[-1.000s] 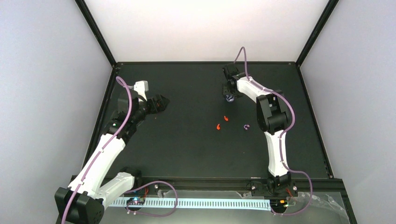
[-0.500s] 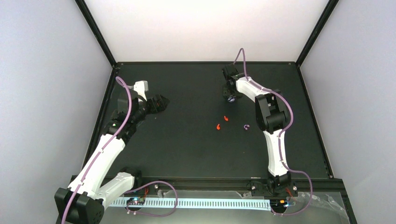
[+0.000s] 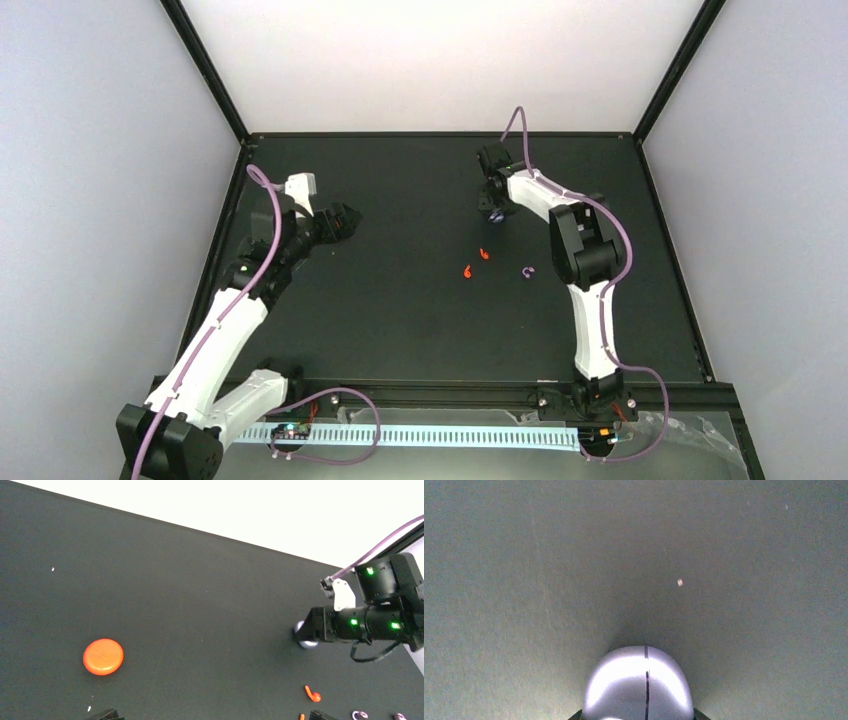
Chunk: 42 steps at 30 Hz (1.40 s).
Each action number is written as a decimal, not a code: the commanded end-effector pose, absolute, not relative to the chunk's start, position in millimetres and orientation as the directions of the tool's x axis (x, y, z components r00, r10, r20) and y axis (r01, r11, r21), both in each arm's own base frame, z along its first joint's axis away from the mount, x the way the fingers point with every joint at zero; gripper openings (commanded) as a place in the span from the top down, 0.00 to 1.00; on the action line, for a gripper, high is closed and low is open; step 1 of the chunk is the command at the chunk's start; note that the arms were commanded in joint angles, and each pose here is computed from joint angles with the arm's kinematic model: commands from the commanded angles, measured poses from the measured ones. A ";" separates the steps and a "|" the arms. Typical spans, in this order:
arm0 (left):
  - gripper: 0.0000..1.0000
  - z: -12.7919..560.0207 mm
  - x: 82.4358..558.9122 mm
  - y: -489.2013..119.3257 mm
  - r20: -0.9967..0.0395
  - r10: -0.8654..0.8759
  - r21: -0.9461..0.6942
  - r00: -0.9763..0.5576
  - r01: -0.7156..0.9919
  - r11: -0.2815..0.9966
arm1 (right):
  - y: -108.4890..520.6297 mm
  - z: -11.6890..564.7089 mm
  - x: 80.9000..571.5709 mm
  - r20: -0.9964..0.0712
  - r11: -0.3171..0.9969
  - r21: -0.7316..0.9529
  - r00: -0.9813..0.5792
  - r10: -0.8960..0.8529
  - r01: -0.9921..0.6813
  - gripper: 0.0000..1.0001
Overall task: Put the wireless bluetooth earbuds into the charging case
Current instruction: Pick up the charging case at the center of the board.
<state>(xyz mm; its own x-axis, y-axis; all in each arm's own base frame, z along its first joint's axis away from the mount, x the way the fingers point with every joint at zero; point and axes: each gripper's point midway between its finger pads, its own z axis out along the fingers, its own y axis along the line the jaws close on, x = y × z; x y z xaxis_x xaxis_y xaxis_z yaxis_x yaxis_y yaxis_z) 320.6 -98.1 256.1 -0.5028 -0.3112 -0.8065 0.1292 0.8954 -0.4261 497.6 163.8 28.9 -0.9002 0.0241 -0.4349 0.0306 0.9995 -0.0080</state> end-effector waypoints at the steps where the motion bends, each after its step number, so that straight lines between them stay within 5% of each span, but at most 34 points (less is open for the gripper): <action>1: 0.01 271.7 316.8 -95.0 -0.830 -0.318 -0.419 -0.459 0.135 0.898 | 167.3 65.7 487.9 -0.499 0.999 0.031 -0.866 0.029 0.016 0.65; 8: 0.01 273.8 316.3 -98.9 -0.828 -0.326 -0.429 -0.455 0.141 0.892 | 192.6 145.0 446.6 -0.634 0.989 0.122 -0.773 0.016 -0.079 0.67; 15: 0.01 292.1 289.3 -147.1 -0.870 -0.181 -0.361 -0.459 0.342 0.868 | 231.6 247.8 340.0 -0.840 0.916 0.119 -0.531 -0.114 -0.384 0.69; 25: 0.01 328.1 234.0 -209.0 -0.842 -0.162 -0.501 -0.515 0.633 0.590 | 229.1 296.6 195.8 -0.929 0.699 -0.087 -0.196 -0.315 -0.710 0.68; 37: 0.02 354.2 197.2 -297.3 -0.823 0.008 -0.521 -0.568 0.761 0.387 | 232.0 283.9 181.3 -0.885 0.630 -0.245 -0.094 -0.455 -0.737 0.71; 42: 0.11 336.2 199.1 -313.2 -0.799 0.057 -0.532 -0.598 0.749 0.395 | 240.4 291.8 178.2 -0.894 0.601 -0.244 -0.063 -0.444 -0.761 0.71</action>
